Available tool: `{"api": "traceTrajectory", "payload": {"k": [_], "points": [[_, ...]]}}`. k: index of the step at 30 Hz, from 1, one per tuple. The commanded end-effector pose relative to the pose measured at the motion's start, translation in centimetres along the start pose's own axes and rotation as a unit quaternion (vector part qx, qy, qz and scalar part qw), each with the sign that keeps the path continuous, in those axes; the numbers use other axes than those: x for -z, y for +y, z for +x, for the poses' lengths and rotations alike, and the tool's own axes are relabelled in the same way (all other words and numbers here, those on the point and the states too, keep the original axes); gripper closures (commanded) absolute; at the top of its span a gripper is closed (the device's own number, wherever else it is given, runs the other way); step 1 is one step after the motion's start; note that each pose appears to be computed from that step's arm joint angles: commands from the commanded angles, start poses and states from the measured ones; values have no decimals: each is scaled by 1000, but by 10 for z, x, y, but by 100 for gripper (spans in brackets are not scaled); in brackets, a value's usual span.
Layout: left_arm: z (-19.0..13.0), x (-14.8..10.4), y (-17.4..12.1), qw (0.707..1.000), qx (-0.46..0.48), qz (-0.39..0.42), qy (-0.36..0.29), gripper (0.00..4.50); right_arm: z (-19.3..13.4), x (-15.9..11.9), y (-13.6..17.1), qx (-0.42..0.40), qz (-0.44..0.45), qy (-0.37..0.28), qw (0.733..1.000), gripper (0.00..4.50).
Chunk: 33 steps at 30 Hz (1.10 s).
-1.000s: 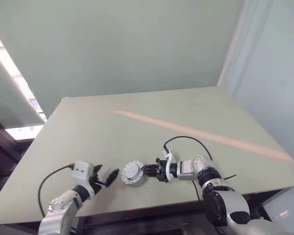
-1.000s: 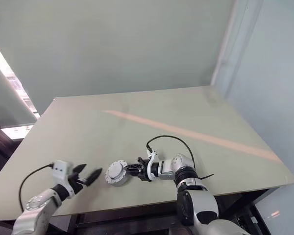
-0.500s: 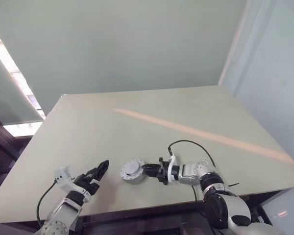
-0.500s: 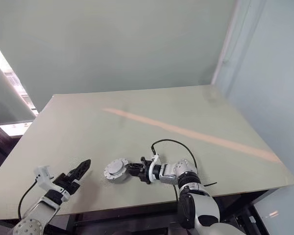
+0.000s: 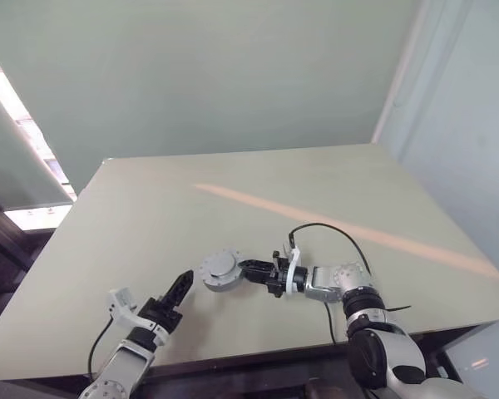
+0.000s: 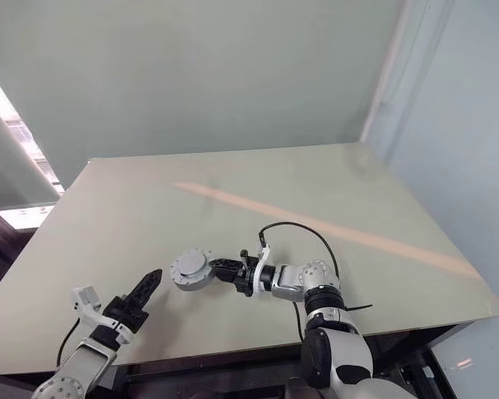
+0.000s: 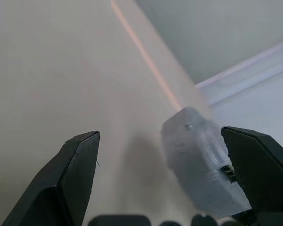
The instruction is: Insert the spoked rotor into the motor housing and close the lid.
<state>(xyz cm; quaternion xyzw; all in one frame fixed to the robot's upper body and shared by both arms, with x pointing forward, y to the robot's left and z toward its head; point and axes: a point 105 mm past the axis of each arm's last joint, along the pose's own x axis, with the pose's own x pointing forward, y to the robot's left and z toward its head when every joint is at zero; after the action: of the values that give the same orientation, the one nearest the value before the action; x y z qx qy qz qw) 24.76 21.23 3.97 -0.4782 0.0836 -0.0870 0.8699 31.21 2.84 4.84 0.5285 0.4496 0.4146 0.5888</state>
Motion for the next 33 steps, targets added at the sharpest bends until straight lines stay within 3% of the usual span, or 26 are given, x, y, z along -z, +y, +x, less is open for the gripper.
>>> {"api": "traceTrajectory", "payload": {"k": [1,19,22,26,33], "points": [[6,-5,-25,999,50,-14,-14,0,34,23,46,-89,-20,45,995,330],[29,31,-37,990,76,-113,24,0,37,35,50,-84,-34,67,994,330],[31,26,-31,990,66,-126,7,61,36,34,50,-83,-35,65,994,330],[31,23,-29,988,65,-143,-3,193,35,33,49,-80,-35,62,994,330],[31,29,-28,985,65,-159,2,208,35,32,47,-77,-33,58,995,330]]}}
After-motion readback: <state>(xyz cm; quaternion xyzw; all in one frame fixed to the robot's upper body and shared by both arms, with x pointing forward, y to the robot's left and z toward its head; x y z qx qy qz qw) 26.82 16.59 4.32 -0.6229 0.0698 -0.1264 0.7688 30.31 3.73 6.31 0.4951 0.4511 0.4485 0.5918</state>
